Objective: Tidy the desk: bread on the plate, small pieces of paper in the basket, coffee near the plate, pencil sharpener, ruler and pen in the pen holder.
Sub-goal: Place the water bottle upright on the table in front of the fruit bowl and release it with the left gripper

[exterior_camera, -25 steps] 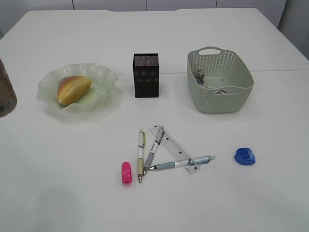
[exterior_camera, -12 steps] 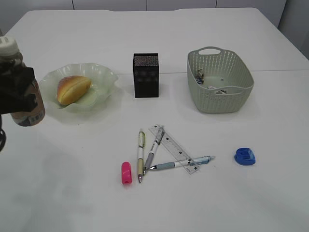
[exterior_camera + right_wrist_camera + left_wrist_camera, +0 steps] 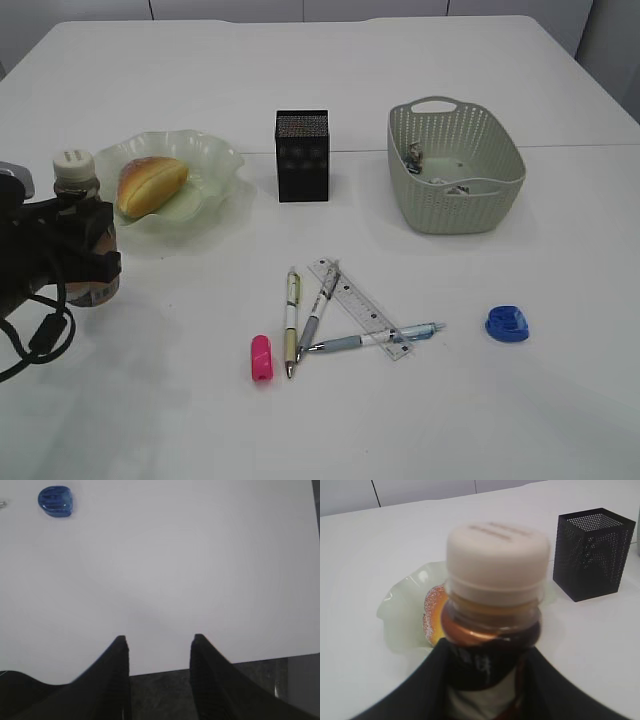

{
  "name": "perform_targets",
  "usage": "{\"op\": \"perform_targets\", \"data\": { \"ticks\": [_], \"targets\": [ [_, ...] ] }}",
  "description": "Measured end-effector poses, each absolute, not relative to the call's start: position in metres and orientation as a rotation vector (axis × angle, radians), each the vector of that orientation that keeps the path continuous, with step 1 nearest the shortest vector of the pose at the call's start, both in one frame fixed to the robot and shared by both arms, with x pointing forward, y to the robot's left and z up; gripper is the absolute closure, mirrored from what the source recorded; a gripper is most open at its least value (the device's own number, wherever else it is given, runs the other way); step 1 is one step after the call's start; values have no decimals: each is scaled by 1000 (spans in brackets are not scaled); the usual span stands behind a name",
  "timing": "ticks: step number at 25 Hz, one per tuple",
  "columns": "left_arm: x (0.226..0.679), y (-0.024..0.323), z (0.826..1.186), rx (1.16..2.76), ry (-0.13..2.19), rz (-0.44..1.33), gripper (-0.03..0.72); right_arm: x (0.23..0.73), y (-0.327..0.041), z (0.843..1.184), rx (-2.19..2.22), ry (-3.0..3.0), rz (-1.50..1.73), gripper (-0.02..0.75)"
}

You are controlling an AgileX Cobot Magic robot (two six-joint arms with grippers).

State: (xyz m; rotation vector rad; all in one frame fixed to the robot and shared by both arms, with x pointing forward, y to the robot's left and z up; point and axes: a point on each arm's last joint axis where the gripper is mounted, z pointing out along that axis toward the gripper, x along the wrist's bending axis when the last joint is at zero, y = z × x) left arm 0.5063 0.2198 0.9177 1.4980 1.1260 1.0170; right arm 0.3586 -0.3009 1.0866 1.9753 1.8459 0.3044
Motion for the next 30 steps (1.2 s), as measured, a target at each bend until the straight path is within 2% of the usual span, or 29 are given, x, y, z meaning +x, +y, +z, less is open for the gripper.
{"op": "perform_targets", "data": {
  "ticks": [4, 7, 30],
  "targets": [
    [507, 218, 919, 1497, 1104, 1016, 437, 362, -303, 1089, 1954, 1801, 318, 261],
    [511, 217, 921, 1485, 1097, 1022, 437, 363, -305, 1090, 1946, 1769, 325, 214],
    [549, 210, 882, 1510, 1172, 1024, 437, 365, -307, 1092, 1910, 1747, 314, 202]
  ]
}}
